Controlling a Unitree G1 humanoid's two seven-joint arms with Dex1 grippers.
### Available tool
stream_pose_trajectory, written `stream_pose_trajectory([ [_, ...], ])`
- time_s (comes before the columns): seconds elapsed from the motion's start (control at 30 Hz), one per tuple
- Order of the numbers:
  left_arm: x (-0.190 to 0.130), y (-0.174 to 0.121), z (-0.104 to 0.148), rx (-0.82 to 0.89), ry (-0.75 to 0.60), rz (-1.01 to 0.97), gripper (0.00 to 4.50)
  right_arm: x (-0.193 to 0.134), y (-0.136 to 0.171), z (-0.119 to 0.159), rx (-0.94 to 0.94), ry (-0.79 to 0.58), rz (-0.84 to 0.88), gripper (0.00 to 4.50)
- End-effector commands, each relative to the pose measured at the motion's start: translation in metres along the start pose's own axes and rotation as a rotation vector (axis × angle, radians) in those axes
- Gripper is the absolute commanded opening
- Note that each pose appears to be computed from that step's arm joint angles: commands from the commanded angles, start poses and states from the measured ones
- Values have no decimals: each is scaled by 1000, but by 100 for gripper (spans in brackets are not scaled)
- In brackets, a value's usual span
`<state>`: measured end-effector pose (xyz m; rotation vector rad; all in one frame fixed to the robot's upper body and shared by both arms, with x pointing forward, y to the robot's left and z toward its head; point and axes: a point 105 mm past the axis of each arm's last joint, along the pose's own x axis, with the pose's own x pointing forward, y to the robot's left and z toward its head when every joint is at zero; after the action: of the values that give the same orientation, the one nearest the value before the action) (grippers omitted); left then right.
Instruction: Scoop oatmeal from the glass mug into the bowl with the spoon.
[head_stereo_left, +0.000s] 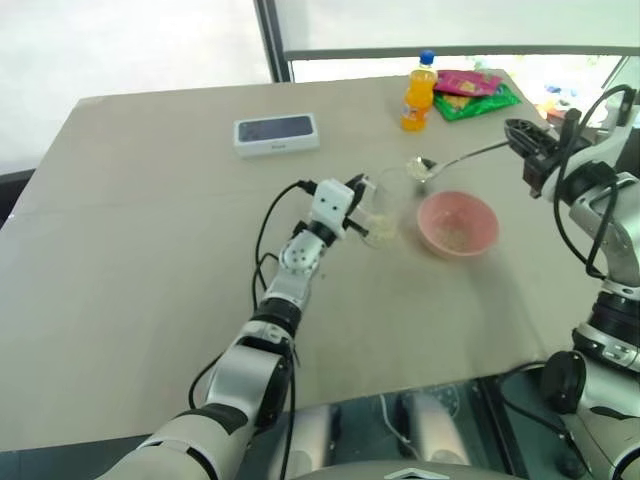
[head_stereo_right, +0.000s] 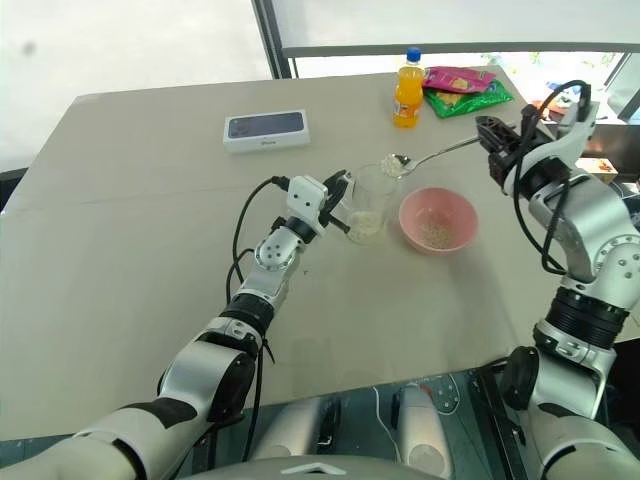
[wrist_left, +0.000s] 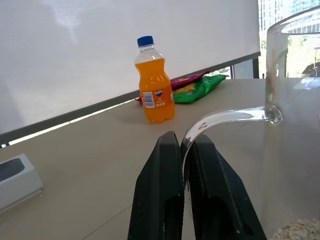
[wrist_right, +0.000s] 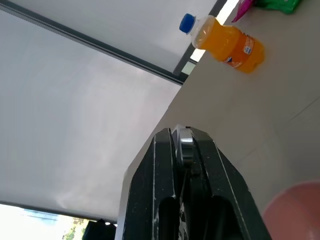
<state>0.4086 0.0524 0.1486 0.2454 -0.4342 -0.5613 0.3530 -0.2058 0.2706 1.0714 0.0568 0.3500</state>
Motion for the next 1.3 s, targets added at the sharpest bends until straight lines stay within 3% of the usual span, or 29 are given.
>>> stream_pose_trajectory([
  [0.03, -3, -4, -5, 4, 15, -19, 6, -12, 7, 18, -20, -59, 30, 0],
  [0.23, -5, 2, -6, -16, 22, 6, 6, -19, -9, 25, -91, -67, -42, 0],
  [0.57, -8, 16, -2, -32, 4, 68, 6, -9, -18, 7, -637, 48, -112, 0],
  [0.67, -11, 19, -2, -27, 3, 84, 6, -4, -4, -4, -864, 98, -51, 0],
  [0.83, -16, 22, -1, -30, 0, 109, 6, -5, 29, -43, -1296, 226, 204, 0],
  [0.97, -18, 21, 2, -33, -12, 116, 6, -8, 30, -50, -1483, 280, 274, 0],
  [1.1, -18, 21, 2, -34, -12, 122, 6, -5, 31, -38, -1445, 230, 266, 0],
  [1.3, -18, 22, 3, -34, -9, 133, 6, 9, 82, -9, -999, -26, 336, 0],
])
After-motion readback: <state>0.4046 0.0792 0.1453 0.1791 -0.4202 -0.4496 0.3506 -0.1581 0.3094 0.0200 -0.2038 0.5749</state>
